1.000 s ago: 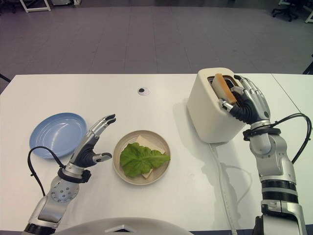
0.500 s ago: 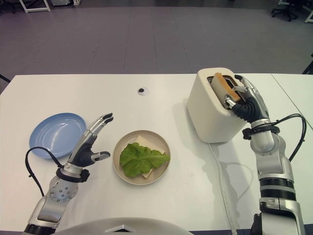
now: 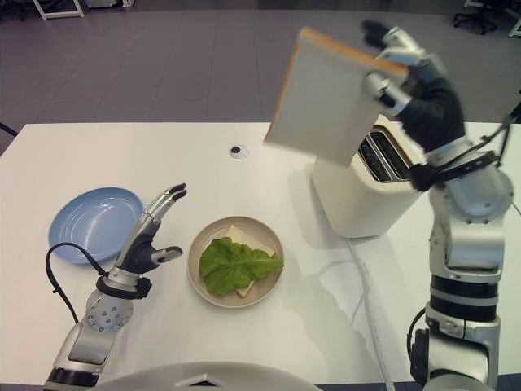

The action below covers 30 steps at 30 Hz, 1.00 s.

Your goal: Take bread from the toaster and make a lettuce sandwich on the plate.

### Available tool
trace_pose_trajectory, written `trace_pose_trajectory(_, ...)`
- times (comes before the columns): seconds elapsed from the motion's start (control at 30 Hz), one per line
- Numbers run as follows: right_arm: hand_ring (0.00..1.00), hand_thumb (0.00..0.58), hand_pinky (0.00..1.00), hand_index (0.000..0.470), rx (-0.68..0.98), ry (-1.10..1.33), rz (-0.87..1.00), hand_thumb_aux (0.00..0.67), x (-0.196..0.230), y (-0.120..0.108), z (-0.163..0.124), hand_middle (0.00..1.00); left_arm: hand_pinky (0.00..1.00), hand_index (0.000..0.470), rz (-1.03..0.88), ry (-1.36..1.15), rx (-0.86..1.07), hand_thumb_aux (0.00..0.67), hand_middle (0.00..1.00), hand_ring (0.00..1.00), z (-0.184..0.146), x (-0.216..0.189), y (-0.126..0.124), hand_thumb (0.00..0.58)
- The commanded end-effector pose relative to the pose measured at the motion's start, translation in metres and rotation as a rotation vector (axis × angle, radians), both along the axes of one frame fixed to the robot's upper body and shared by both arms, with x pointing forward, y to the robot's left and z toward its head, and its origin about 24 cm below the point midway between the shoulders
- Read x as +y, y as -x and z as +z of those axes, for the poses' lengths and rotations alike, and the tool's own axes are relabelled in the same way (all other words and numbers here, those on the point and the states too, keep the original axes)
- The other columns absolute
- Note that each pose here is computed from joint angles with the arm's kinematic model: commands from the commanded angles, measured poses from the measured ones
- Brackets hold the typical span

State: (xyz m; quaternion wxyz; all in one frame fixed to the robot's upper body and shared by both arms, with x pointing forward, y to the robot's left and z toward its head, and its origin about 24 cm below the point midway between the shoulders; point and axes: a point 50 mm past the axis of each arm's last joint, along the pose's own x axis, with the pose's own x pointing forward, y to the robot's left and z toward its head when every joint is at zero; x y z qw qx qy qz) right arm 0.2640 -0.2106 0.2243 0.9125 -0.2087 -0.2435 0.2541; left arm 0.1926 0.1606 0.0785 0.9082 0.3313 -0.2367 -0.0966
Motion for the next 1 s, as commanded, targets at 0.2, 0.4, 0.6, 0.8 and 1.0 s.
trace_pose_trajectory(0.2, 0.00, 0.580, 0.00, 0.470, 0.408, 0.217, 0.214, 0.670, 0.054, 0.004, -0.094, 0.00, 0.00, 0.000, 0.015, -0.001, -0.009, 0.000, 0.00, 0.00, 0.000, 0.003, 0.000, 0.000)
trace_pose_trajectory(0.4, 0.00, 0.580, 0.00, 0.470, 0.539, 0.306, 0.250, 0.670, 0.070, 0.005, -0.146, 0.00, 0.00, 0.000, 0.005, -0.006, -0.012, 0.000, 0.00, 0.00, 0.002, 0.001, 0.001, 0.000)
trace_pose_trajectory(0.6, 0.00, 0.580, 0.00, 0.470, 0.544, 0.365, 0.230, 0.670, 0.068, 0.001, -0.164, 0.00, 0.00, 0.000, -0.008, -0.014, -0.010, 0.000, 0.00, 0.00, 0.002, -0.001, 0.001, 0.000)
trace_pose_trajectory(0.8, 0.00, 0.580, 0.00, 0.470, 0.475, 0.413, 0.218, 0.670, 0.072, -0.001, -0.165, 0.00, 0.00, 0.000, -0.078, -0.096, -0.041, 0.000, 0.00, 0.00, 0.005, -0.014, 0.007, 0.000)
trace_pose_trajectory(1.0, 0.00, 0.578, 0.00, 0.444, 0.383, 0.460, 0.201, 0.633, 0.074, -0.002, -0.160, 0.00, 0.00, 0.000, -0.288, -0.386, -0.093, 0.000, 0.00, 0.00, -0.003, -0.044, 0.024, 0.000)
